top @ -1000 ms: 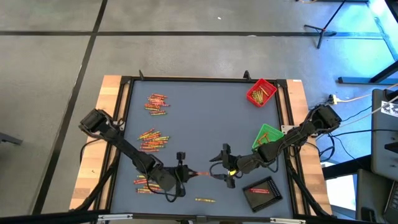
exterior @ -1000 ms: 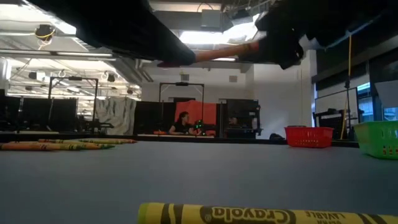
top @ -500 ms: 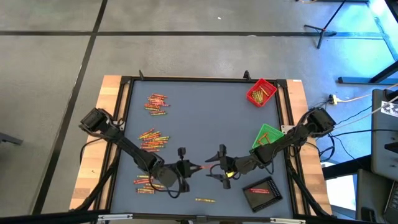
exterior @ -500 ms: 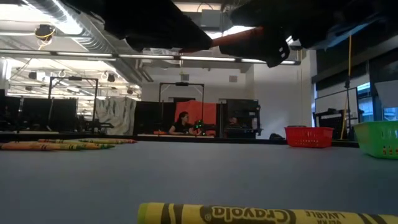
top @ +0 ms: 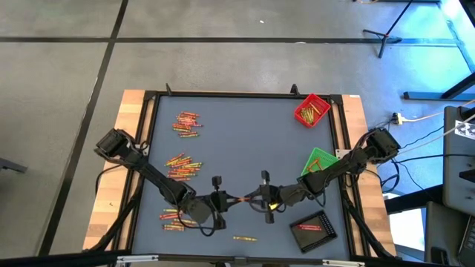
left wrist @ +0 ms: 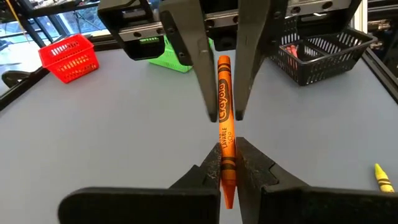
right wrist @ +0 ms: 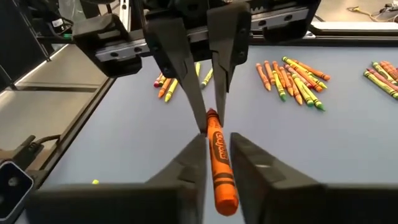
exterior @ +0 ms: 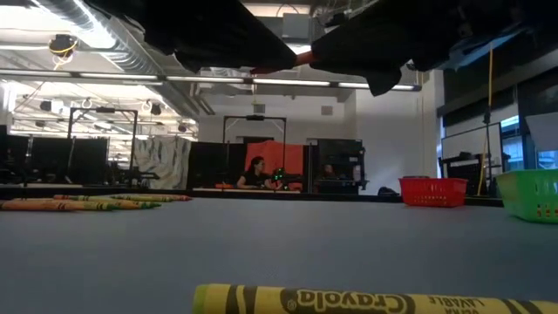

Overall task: Sort crayons
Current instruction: Put the orange crayon into the green bin

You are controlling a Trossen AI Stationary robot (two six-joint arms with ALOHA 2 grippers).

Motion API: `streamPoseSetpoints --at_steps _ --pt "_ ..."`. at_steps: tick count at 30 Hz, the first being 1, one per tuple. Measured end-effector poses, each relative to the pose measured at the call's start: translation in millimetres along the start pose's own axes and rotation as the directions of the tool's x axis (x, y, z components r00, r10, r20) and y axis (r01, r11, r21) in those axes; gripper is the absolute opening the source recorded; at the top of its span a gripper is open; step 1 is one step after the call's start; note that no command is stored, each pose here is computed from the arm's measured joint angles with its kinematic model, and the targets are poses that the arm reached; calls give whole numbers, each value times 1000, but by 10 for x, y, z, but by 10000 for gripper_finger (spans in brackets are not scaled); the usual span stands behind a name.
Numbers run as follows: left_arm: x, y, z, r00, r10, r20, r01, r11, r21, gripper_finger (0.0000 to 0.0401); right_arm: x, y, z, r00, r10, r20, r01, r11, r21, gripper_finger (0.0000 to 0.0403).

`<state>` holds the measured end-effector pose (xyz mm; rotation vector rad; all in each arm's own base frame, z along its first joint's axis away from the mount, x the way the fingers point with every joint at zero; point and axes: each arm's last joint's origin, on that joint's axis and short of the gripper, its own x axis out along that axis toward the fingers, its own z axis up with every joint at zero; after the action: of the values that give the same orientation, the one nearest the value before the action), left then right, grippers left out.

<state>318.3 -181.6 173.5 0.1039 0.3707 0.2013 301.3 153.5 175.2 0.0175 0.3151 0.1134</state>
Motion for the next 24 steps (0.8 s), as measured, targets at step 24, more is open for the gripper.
streamPoseSetpoints --at_steps 24 --pt "-54 -76 -86 989 -125 -84 130 990 52 123 -719 -224 202 932 -221 -287 241 970 37 31"
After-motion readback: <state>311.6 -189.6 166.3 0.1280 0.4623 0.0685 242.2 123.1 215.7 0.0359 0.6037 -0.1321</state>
